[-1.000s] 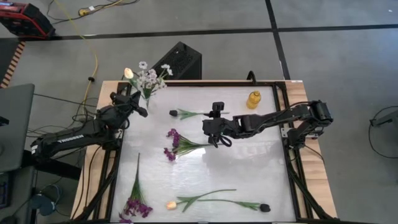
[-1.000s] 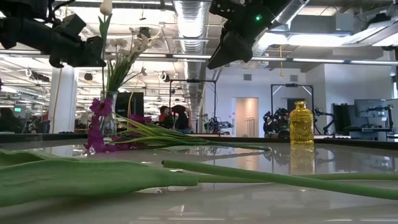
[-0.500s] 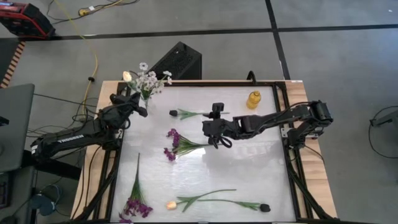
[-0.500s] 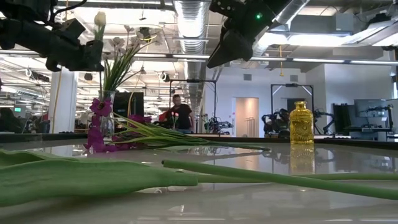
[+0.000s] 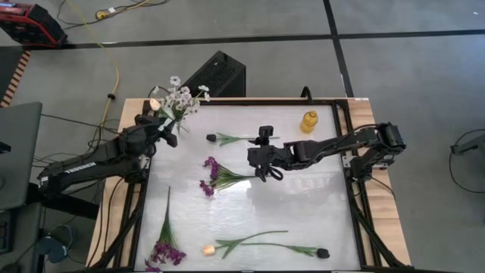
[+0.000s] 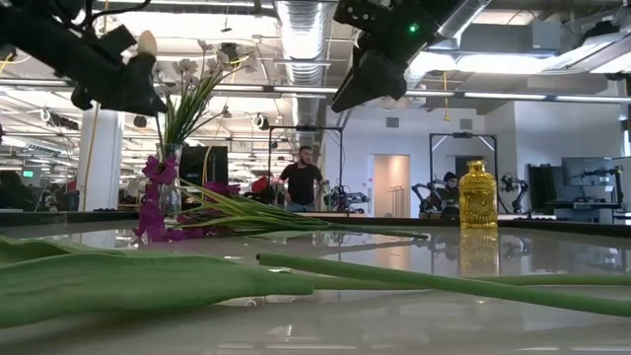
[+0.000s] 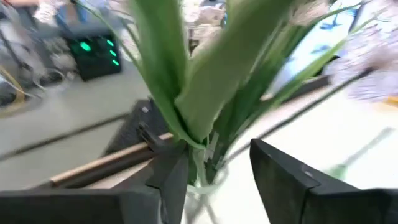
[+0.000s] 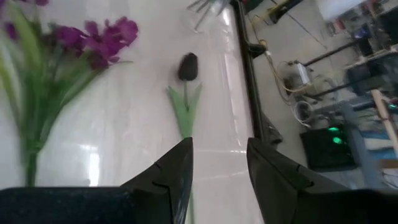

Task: Sort flowers into vase by color
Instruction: Put the top white flower into the transparent vase, then put the white tulip into the transparent vase

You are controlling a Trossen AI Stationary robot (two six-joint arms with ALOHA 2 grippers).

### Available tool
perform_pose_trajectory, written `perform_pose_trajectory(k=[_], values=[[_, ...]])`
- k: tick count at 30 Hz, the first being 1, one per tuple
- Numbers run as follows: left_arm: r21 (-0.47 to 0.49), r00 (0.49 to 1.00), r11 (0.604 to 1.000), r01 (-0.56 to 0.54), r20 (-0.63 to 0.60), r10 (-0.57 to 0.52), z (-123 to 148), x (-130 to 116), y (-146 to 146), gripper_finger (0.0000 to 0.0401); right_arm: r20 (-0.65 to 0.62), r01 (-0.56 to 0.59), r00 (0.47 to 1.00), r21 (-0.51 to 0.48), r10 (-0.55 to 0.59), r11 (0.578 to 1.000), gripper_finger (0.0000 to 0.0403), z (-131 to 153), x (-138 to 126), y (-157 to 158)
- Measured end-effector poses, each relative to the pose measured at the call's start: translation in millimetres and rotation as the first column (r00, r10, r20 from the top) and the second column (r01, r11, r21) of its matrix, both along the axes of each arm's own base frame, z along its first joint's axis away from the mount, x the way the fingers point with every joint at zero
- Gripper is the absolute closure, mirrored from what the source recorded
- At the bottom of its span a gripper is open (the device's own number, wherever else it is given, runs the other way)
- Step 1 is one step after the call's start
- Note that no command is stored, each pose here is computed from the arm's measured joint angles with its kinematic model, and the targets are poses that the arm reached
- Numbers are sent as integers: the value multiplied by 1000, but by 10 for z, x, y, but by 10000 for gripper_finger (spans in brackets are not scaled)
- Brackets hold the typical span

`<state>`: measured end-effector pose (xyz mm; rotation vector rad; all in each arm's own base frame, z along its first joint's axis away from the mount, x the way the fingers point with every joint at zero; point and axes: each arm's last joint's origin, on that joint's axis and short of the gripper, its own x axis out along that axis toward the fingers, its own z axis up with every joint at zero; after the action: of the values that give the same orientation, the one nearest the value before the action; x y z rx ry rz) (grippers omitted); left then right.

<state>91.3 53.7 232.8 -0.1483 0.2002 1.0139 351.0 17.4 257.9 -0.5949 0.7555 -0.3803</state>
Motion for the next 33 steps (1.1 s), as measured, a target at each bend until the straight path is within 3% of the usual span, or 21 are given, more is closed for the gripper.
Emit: perform_pose_trajectory(k=[4,8,12,20,22,24,30,33], values=[[-87,996,992,86,27,-84,155,-39,-44,217,-5,-91,996,133,92,987,228,-4,5,38],[-240,980,950,200,64,-190,233,-55,-97,203,-1,-190,980,323,201,927,228,94,14,113],[-405,934,845,350,88,-345,225,-26,-154,198,-13,-274,951,432,310,859,228,96,-17,271],[-634,822,588,503,140,-552,93,40,-241,197,-28,-419,875,460,484,783,228,83,-124,745],[-651,775,521,552,170,-609,83,59,-279,197,-16,-441,859,485,512,755,228,87,-160,881],[-657,739,479,582,183,-648,82,72,-322,197,-2,-433,862,520,508,736,228,57,-171,1008],[-649,637,391,653,191,-747,91,104,-474,197,-28,-387,865,596,500,703,228,-172,-134,1280],[-621,597,370,691,202,-776,120,133,-558,197,-56,-388,852,603,521,698,228,-368,-76,1397]])
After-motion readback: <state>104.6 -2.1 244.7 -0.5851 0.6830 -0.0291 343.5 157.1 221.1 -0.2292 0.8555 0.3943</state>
